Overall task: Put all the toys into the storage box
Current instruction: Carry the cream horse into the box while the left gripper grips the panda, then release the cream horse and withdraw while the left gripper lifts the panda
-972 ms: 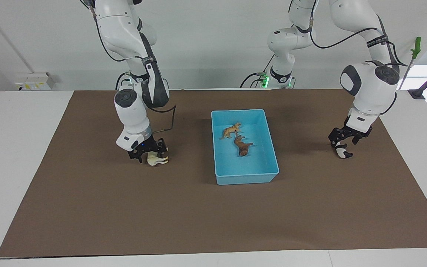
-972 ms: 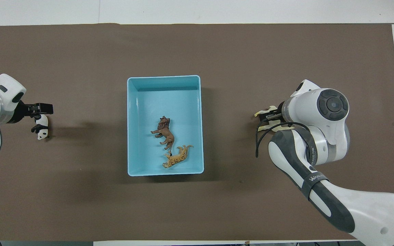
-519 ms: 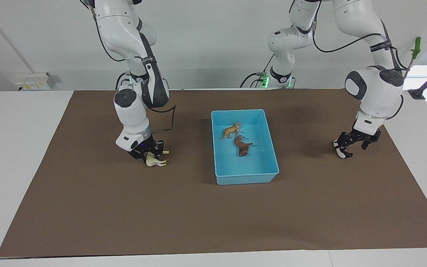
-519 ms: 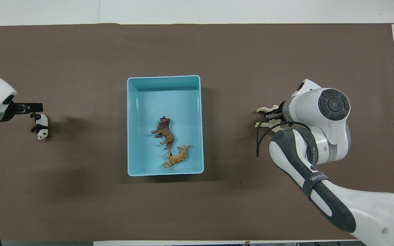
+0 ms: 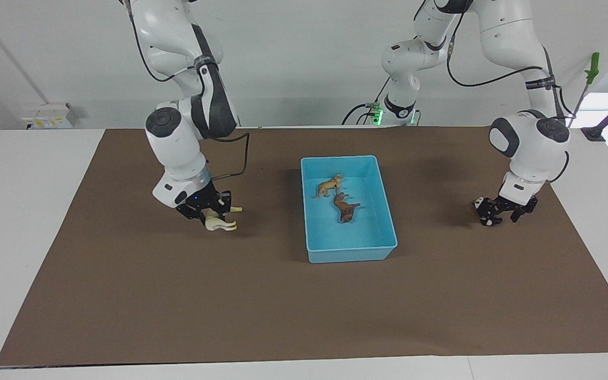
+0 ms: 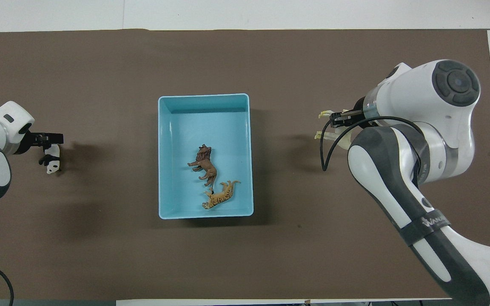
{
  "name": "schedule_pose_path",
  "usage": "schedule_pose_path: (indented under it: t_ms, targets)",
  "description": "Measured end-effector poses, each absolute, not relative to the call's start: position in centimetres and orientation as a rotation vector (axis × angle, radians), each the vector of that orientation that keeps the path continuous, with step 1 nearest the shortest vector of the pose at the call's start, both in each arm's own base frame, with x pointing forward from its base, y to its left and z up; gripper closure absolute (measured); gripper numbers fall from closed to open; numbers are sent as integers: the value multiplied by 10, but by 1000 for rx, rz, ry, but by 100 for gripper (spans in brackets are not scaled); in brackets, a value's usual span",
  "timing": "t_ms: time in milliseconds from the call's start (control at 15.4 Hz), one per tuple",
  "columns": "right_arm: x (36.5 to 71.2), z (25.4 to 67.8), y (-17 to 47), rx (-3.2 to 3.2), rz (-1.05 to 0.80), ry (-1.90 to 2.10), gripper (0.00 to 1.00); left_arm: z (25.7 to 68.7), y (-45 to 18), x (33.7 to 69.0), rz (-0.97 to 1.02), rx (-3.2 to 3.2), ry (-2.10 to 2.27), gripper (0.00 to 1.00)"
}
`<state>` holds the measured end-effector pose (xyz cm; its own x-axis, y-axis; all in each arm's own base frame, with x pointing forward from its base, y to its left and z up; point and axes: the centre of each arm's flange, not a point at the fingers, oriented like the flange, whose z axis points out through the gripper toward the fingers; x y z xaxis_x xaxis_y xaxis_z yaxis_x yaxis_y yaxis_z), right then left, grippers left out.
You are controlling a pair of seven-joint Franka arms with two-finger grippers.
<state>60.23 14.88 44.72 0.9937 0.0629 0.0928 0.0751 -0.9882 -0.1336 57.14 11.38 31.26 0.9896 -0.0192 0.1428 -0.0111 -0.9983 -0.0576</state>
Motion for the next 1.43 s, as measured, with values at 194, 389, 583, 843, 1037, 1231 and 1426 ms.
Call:
schedule_pose_path:
  t_ms: [194, 389, 583, 843, 1037, 1231, 1426]
  targets:
    - [598, 481, 216, -2954, -168, -28, 51, 306, 124, 565, -200, -3080, 2, 0]
    - [573, 483, 306, -2930, -152, -16, 51, 303, 119, 563, -189, -3084, 13, 0]
    - [553, 470, 378, -2921, -173, -13, 51, 294, 116, 557, -158, -3091, 20, 0]
    - [555, 455, 395, -2927, -176, -12, 48, 288, 112, 553, -140, -3095, 28, 6]
    - [552, 452, 399, -2954, -187, -25, 16, 291, 106, 554, -149, -3095, 43, 29]
    - [552, 451, 395, -2980, -164, -23, 0, 292, 107, 554, -152, -3093, 43, 48]
    - [573, 460, 358, -3016, -170, 5, 0, 293, 107, 554, -153, -3093, 43, 48]
